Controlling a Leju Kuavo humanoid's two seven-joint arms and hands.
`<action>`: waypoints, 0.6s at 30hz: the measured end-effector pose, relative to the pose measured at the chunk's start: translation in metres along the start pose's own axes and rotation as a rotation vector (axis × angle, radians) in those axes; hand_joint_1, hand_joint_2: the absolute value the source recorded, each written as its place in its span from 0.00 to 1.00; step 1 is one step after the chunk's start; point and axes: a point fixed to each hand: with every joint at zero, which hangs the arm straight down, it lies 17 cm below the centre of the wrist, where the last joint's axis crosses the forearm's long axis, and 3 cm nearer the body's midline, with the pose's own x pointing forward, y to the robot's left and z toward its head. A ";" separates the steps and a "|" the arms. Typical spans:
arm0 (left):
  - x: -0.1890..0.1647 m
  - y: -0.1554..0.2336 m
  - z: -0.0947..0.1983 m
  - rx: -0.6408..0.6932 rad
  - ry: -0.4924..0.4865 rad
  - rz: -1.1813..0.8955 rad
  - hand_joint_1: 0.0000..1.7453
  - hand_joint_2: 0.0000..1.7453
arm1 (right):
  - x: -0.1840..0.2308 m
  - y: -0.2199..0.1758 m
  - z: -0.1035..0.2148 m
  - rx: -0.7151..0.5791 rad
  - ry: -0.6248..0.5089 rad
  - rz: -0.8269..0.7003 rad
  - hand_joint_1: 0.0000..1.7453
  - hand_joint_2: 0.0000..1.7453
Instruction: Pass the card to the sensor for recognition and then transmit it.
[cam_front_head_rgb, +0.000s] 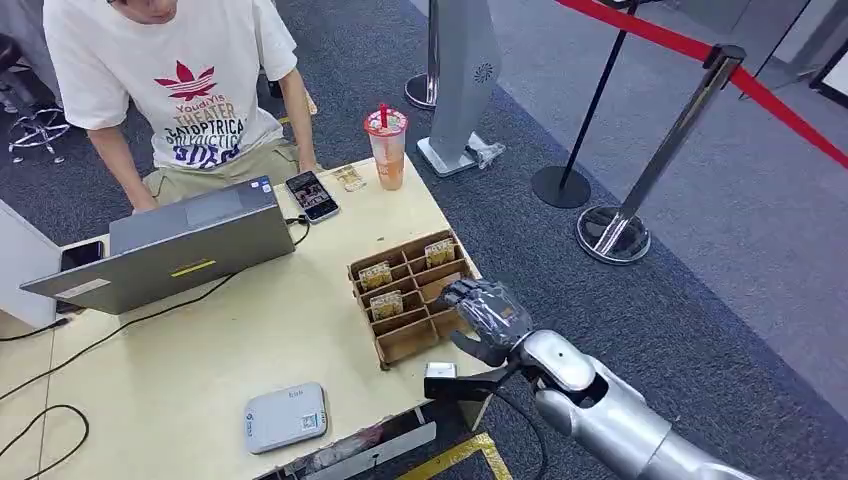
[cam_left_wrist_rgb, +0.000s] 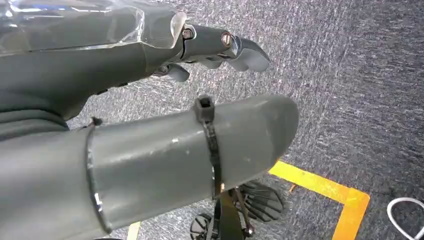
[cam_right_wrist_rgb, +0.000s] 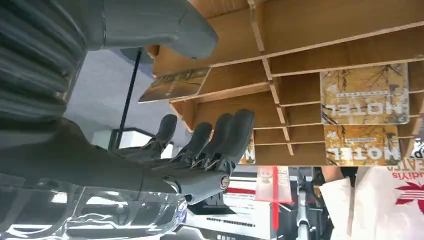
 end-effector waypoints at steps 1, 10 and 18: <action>0.000 0.000 0.000 0.000 0.000 0.000 0.00 0.00 | -0.001 0.001 0.000 0.001 0.002 -0.001 0.46 1.00; -0.002 0.004 -0.001 0.004 0.000 -0.014 0.00 0.00 | -0.015 0.002 0.007 -0.002 0.034 -0.019 0.48 1.00; -0.002 0.007 -0.001 0.007 -0.001 -0.018 0.00 0.00 | -0.028 0.002 0.014 -0.001 0.060 -0.014 0.50 1.00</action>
